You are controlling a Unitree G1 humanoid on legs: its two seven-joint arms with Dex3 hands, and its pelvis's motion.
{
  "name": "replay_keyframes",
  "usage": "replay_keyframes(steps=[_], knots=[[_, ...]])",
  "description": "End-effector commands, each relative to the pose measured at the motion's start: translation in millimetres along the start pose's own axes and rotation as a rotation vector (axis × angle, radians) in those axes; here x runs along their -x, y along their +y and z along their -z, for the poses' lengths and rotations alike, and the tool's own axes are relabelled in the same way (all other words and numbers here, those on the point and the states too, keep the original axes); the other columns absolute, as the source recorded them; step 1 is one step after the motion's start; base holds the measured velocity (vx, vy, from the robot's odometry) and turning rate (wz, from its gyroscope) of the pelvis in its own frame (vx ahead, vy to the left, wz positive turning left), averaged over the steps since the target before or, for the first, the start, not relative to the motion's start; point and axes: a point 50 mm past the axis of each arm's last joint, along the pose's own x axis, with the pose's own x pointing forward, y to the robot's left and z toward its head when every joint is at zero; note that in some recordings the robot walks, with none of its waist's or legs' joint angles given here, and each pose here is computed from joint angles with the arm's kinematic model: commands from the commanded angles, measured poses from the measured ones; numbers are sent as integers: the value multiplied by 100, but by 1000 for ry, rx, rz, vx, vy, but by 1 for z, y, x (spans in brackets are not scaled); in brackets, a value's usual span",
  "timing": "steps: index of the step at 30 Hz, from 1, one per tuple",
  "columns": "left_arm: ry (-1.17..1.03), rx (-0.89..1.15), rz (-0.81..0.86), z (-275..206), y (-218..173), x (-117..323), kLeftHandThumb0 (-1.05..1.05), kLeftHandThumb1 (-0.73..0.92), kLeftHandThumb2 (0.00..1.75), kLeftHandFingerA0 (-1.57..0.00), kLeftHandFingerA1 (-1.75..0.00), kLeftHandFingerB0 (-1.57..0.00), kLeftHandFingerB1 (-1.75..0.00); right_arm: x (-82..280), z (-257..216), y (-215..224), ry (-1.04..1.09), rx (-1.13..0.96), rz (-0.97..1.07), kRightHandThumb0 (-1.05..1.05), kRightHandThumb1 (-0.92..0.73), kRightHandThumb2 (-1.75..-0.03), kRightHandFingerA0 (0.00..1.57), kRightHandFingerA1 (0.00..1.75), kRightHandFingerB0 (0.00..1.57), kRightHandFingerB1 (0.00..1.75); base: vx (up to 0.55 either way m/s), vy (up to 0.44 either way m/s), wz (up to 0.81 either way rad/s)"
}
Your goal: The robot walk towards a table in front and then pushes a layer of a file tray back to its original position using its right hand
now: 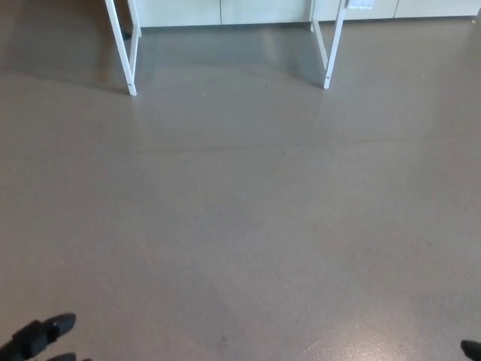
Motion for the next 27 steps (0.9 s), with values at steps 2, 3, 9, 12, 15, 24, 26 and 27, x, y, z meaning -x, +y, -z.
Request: replay_keyframes(steps=[2,3,9,12,15,24,26,27], knots=[[10,85,58,-1,3,7,-27,61,56,-40,-40,-37,-36,9,-5,-2,-80,-92,-58,-62,-62,-64,57,41,41,36,0,0,0],[17,89,59,0,2,8,-27,61,56,-40,-40,-37,-36,10,-3,-2,-78,-91,-58,-58,-68,-61,59,39,44,35,109,-66,-14],[32,95,68,3,1,14,-26,62,57,-39,-40,-37,-37,14,1,-2,-68,-78,-71,-61,-57,-88,55,53,38,47,-2,32,25],[46,100,72,7,0,18,-26,61,57,-40,-41,-37,-36,17,5,-3,-61,-55,-65,-62,-58,-89,56,53,40,48,20,117,-2],[74,91,76,14,-1,24,-25,62,58,-38,-40,-35,-36,24,13,-3,-36,-59,-67,-62,-57,-88,55,53,37,47,81,285,-26],[175,56,112,48,-2,52,-26,62,58,-43,-42,-36,-37,61,49,-2,64,-94,-72,-62,-53,-85,55,53,41,48,237,245,-13],[189,36,113,51,-2,56,-28,63,58,-42,-42,-37,-37,67,54,0,81,-118,-70,-63,-51,-85,56,54,41,48,202,20,11],[192,25,115,52,-2,58,-28,63,58,-42,-42,-37,-37,68,56,1,82,-126,-72,-63,-51,-85,56,54,41,48,236,-74,17]])
